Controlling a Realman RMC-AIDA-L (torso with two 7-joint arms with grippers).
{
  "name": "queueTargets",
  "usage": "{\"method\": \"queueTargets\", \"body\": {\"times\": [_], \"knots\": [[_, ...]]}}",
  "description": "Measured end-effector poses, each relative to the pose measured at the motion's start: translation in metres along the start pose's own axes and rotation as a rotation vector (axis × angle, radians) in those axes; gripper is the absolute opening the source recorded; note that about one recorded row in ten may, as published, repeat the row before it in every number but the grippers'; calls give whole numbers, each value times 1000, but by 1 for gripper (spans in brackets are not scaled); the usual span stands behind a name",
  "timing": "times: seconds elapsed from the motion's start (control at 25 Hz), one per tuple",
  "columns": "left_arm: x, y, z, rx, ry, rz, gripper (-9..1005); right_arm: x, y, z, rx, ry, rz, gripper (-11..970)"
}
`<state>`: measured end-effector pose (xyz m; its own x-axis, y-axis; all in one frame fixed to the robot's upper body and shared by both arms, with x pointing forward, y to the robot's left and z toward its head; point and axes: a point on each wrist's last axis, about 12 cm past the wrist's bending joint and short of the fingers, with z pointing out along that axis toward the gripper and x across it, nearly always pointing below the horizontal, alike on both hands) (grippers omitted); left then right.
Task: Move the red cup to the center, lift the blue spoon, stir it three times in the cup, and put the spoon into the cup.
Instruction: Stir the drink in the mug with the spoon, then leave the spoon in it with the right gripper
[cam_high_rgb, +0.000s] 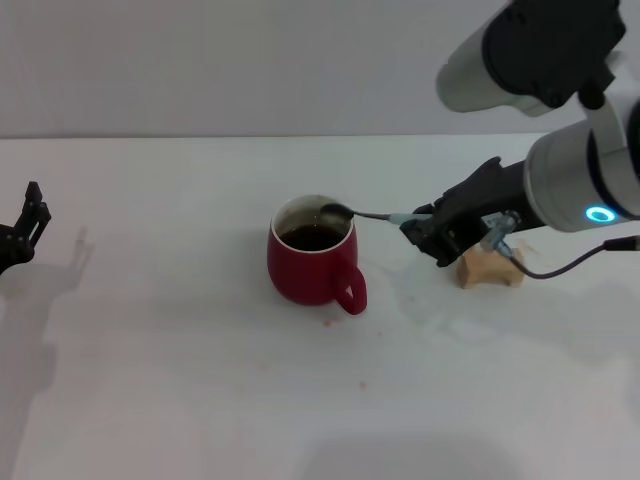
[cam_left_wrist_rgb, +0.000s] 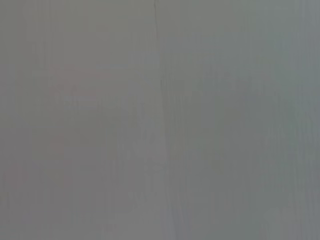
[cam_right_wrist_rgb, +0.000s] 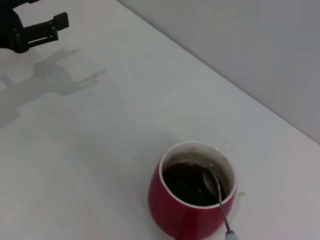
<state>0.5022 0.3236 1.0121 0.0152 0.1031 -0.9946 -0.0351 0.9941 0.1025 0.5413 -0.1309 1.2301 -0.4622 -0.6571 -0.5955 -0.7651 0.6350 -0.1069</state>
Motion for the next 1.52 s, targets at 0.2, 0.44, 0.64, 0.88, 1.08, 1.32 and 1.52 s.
{"method": "queueTargets", "body": {"times": [0.2, 0.44, 0.64, 0.88, 1.08, 1.32, 1.52], "knots": [[-1, -1, 1, 1, -2, -1, 847, -3, -3, 9, -8, 17, -5, 130], [-1, 0, 2, 1, -1, -1, 848, -6, -5, 17, -8, 25, -8, 130], [-1, 0, 2, 0, 0, 1, 848, -11, -7, 23, -10, 29, -15, 129], [-2, 2, 3, -10, -5, -1, 848, -12, -7, 33, -40, 37, -8, 132], [-2, 3, 3, -11, -5, -1, 847, -16, -8, 40, -45, 40, -11, 136], [-3, 3, 4, -10, -9, 2, 847, -19, -10, 47, -42, 44, -9, 139], [-3, 3, 5, -9, -9, 3, 847, -19, -12, 53, -41, 53, -3, 143]]}}
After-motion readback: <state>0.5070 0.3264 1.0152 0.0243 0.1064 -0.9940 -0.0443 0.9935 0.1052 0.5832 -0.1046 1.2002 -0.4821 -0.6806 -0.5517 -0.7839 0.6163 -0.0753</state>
